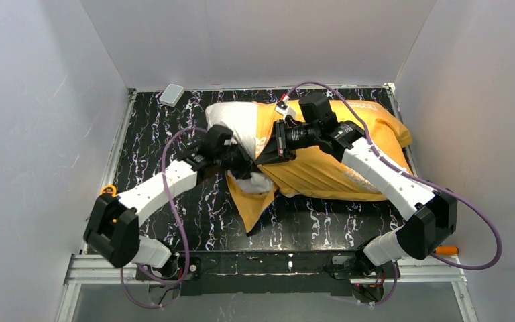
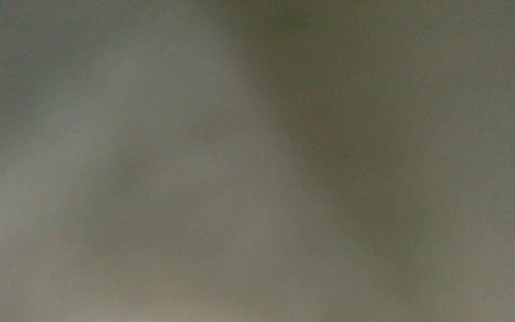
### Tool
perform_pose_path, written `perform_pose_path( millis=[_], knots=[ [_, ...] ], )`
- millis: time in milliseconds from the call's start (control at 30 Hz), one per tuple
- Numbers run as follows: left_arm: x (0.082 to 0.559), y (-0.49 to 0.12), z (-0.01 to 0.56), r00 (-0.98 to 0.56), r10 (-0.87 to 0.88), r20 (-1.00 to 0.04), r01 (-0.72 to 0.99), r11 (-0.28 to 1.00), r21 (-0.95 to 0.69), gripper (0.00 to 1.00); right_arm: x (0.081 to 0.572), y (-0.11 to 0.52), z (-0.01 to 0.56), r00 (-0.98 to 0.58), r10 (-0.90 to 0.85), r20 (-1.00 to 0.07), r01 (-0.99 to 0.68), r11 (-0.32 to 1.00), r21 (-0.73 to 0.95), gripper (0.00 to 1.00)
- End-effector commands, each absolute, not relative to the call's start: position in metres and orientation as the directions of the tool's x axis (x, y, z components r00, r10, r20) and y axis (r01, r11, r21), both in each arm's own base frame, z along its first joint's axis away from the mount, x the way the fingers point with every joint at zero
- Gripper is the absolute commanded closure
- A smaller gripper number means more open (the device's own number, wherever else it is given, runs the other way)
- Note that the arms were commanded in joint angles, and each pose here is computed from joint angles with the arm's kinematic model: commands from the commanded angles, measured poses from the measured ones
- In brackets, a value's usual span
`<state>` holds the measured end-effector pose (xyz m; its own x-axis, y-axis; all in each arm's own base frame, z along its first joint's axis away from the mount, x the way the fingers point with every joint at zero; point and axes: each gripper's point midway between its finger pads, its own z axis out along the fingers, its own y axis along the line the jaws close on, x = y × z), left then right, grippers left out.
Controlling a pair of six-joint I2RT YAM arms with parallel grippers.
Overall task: Put the pillow into the pillowcase
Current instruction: Stuff the pillow into the pillowcase.
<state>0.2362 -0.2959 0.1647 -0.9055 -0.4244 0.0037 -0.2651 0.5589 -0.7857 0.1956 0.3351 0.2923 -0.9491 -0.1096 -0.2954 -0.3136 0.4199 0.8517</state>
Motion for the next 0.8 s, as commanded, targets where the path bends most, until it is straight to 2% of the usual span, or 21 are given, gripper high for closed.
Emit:
perform_pose_path(
  millis=[0, 67, 133, 333, 467, 600, 767],
  knots=[
    [0.307, -0.344, 0.273, -0.865, -0.440, -0.239, 0.050, 0.398, -0.916, 0.94, 0.122, 0.345, 0.400, -0.872, -0.279, -0.403, -0.404, -0.055, 0.913, 0.99],
    [0.317, -0.357, 0.285, -0.862, -0.432, -0.264, 0.090, 0.382, -0.920, 0.99, 0.115, 0.346, 0.404, -0.856, -0.306, -0.416, -0.408, -0.092, 0.908, 0.99],
    [0.320, -0.377, 0.285, -0.874, -0.402, -0.273, 0.116, 0.372, -0.921, 1.00, 0.114, 0.348, 0.411, -0.842, -0.310, -0.441, -0.423, -0.125, 0.897, 0.99],
    [0.275, -0.430, 0.268, -0.934, -0.255, -0.252, 0.165, 0.319, -0.933, 1.00, 0.143, 0.364, 0.430, -0.829, -0.205, -0.520, -0.505, -0.125, 0.854, 0.99],
    [0.237, -0.425, 0.243, -0.960, -0.179, -0.214, 0.145, 0.337, -0.930, 1.00, 0.186, 0.359, 0.419, -0.862, -0.085, -0.500, -0.502, 0.007, 0.865, 0.99],
    [0.205, -0.383, 0.218, -0.958, -0.217, -0.186, 0.093, 0.380, -0.921, 1.00, 0.226, 0.331, 0.386, -0.891, -0.019, -0.454, -0.449, 0.180, 0.875, 0.99],
    [0.172, -0.348, 0.223, -0.957, -0.250, -0.148, 0.055, 0.342, -0.938, 1.00, 0.240, 0.322, 0.363, -0.875, -0.070, -0.479, -0.476, 0.311, 0.823, 0.99]
  ],
)
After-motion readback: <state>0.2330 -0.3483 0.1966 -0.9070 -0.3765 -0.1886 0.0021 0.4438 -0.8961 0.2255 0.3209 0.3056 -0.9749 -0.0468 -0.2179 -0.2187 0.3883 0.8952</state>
